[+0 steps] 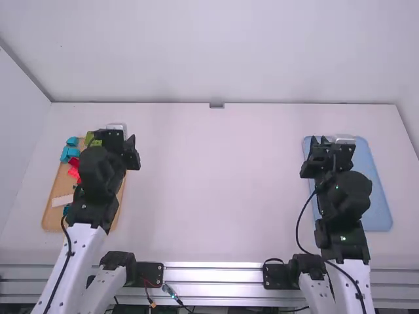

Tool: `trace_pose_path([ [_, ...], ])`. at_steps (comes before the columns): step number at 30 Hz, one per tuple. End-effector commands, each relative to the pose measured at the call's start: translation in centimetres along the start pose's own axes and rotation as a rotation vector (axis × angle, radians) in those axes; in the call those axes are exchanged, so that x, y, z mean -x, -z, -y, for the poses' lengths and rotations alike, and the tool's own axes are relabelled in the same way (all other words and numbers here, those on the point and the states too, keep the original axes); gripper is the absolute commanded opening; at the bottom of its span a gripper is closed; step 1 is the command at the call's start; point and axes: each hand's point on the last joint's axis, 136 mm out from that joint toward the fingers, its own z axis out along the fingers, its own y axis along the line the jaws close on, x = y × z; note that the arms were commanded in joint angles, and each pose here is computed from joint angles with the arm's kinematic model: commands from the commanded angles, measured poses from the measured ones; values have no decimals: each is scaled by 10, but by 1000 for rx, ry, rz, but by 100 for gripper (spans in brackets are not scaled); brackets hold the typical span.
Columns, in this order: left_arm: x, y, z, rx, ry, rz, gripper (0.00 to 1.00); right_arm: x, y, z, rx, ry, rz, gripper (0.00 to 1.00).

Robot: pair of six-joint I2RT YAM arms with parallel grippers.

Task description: Assemble lego blocks to make yellow taxi

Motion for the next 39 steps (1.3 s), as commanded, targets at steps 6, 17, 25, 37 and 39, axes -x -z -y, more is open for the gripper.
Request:
trace_pose_path([
  [6,-38,22,0,0,-1,12,8,-39,18,0,-2,-6,2,6],
  [17,-93,36,0,0,-1,12,0,-90,32,-1,-2,-6,2,0],
  [25,-128,39,0,0,-1,12,0,-120,35,-1,-2,-6,2,0],
  [37,-158,38,0,0,-1,33,0,-155,34,-1,-2,-6,-2,0],
  [39,-154,39,0,0,-1,52,0,-162,33,-1,-2,-6,-17,0],
])
